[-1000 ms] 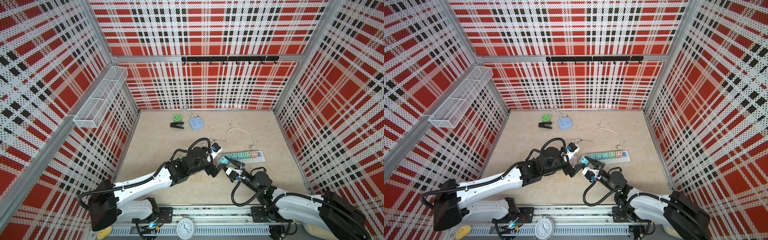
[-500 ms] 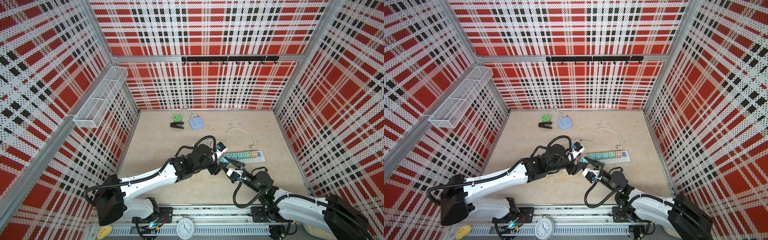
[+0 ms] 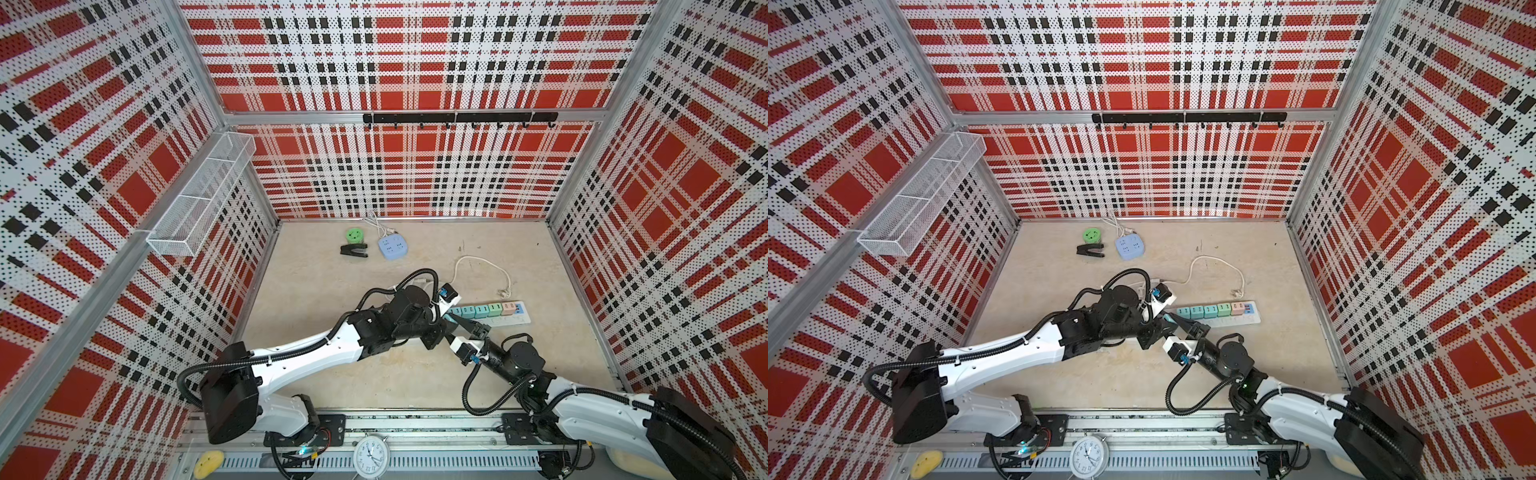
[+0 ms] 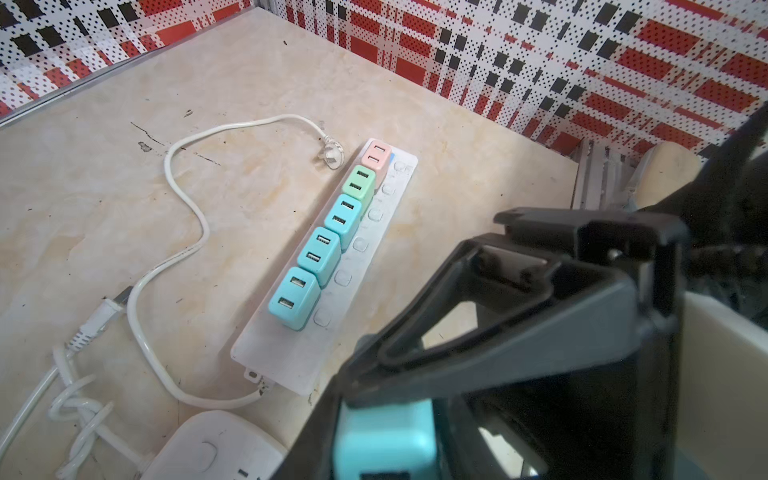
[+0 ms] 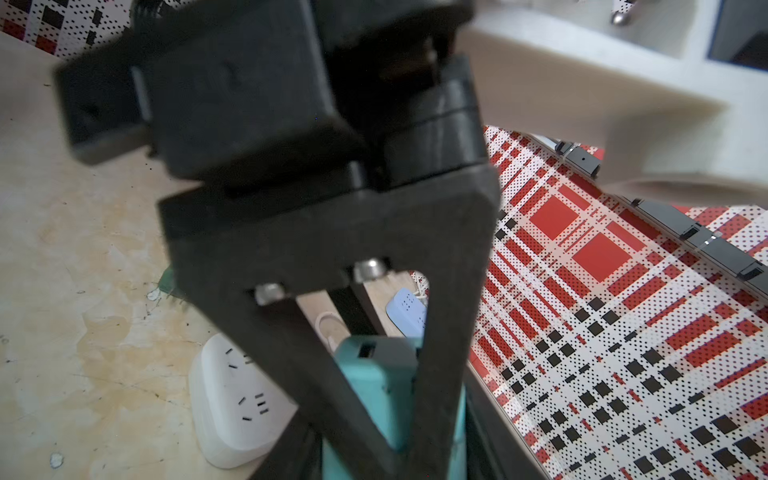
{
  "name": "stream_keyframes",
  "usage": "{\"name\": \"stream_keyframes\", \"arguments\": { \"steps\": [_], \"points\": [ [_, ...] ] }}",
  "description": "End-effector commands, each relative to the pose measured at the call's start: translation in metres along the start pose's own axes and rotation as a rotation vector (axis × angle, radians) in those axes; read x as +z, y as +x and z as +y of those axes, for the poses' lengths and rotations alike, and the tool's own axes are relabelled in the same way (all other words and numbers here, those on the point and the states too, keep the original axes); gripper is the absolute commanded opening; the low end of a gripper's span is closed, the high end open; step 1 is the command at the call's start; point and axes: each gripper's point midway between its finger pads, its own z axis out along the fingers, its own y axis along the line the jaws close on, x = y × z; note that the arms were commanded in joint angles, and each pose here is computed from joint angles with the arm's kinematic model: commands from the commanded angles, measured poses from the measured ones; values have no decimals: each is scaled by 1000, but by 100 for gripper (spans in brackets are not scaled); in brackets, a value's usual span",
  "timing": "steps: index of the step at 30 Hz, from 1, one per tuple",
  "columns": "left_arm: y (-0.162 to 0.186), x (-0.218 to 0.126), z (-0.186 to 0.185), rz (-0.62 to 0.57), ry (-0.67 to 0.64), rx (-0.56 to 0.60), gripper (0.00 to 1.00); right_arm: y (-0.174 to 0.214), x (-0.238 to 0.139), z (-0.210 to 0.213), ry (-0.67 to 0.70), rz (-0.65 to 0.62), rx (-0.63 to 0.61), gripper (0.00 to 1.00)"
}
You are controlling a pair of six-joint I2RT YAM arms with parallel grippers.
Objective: Insert the plug
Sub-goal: 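Close the left gripper on the teal charger held by the right gripper, then carry the teal charger with the left gripper over the white cube while the right withdraws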
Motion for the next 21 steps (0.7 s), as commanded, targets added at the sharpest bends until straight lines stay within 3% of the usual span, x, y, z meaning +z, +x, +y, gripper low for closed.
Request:
{"name": "stream_keyframes", "arguments": {
  "steps": [1,3,4,7,9,13,16,19,21],
  "points": [
    [4,1,0,33,1,30,5,-22,3,-19,66,-72,-5,0],
    [4,1,0,34,0,30,2,-22,3,-19,69,-70,-6,0],
    [5,1,0,35,3,30,0,-23,3,-19,70,-70,-4,8],
    [3,-1,1,30,-2,30,0,-23,2,-24,99,-67,15,52],
    [3,-4,5,19,-12,18,0,-21,0,-29,126,-63,31,100],
    [-1,-20,29,-45,-71,-26,0,-12,-6,-36,180,-33,117,100],
    [-5,-40,61,-103,-197,-44,0,1,-14,-40,227,1,202,100],
    [-12,-65,86,-171,-351,-36,0,16,-29,-62,384,51,301,100],
    [-19,-77,87,-240,-375,29,0,25,-44,-80,506,78,342,100]
  ]
}}
